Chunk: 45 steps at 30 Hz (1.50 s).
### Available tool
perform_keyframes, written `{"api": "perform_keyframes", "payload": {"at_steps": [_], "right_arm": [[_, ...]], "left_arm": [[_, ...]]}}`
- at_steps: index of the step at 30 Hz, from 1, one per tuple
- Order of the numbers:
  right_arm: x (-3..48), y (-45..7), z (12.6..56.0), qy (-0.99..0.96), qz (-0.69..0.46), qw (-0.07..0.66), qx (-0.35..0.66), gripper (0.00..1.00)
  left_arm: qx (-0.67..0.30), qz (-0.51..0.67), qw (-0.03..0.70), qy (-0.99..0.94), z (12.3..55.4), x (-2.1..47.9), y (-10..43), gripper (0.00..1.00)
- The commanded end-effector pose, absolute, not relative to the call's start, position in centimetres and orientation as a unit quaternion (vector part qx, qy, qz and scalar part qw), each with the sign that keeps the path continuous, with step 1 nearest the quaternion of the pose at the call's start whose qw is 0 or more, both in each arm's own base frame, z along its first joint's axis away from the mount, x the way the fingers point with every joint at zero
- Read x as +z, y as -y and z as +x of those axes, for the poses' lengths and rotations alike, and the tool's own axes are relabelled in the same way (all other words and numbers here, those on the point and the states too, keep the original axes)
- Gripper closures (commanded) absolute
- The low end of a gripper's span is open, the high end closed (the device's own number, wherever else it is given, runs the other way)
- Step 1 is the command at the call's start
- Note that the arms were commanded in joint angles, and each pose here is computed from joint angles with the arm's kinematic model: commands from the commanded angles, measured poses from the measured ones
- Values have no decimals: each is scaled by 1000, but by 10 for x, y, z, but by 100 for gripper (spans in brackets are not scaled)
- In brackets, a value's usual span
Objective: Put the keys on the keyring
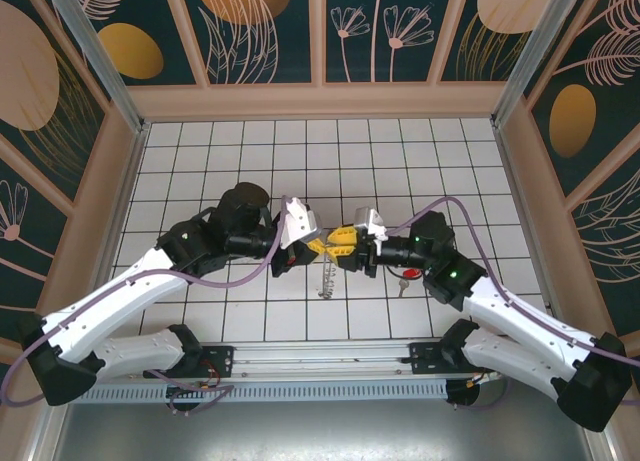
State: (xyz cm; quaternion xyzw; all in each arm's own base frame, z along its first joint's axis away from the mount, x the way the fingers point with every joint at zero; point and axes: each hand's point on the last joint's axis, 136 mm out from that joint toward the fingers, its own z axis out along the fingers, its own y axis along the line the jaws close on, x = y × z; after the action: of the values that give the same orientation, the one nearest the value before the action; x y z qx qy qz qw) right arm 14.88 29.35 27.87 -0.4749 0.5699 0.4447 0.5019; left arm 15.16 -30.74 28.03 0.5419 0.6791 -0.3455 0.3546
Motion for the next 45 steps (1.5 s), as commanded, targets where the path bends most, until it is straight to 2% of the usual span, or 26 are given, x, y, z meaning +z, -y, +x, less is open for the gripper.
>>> {"api": "perform_keyframes", "payload": {"at_steps": [1, 9, 11, 13, 14, 17, 20, 23, 25, 26, 27, 36, 45], "right_arm": [[273, -297, 156, -589, -481, 503, 410, 74], [260, -306, 155, -597, -496, 481, 407, 81], [257, -308, 153, -598, -501, 475, 408, 86], [254, -309, 153, -600, -503, 472, 405, 98], [254, -310, 153, -600, -504, 471, 405, 100], [256, -308, 152, -597, -501, 478, 406, 100], [267, -305, 149, -582, -490, 496, 419, 100], [287, -300, 146, -563, -470, 514, 445, 100], [300, -297, 145, -548, -456, 523, 467, 100], [306, -295, 144, -538, -449, 528, 479, 100], [311, -292, 143, -529, -443, 531, 491, 100], [336, -272, 129, -458, -412, 542, 572, 100], [337, -266, 111, -406, -418, 543, 605, 100]], "left_arm": [[-343, 568, 340, -667, 144, 286, 308, 100], [-328, 579, 307, -680, 142, 277, 304, 100], [-322, 579, 301, -685, 144, 275, 303, 100], [-315, 581, 296, -689, 145, 272, 303, 100], [-313, 581, 295, -691, 146, 272, 303, 100], [-312, 580, 302, -689, 147, 274, 303, 100], [-338, 565, 345, -669, 146, 290, 306, 99], [-380, 540, 395, -638, 139, 306, 308, 70], [-402, 521, 420, -625, 138, 312, 308, 59], [-409, 512, 431, -621, 138, 312, 308, 49], [-416, 504, 438, -618, 138, 310, 308, 46], [-452, 464, 507, -568, 139, 330, 307, 53], [-474, 466, 511, -545, 141, 332, 318, 59]]}}
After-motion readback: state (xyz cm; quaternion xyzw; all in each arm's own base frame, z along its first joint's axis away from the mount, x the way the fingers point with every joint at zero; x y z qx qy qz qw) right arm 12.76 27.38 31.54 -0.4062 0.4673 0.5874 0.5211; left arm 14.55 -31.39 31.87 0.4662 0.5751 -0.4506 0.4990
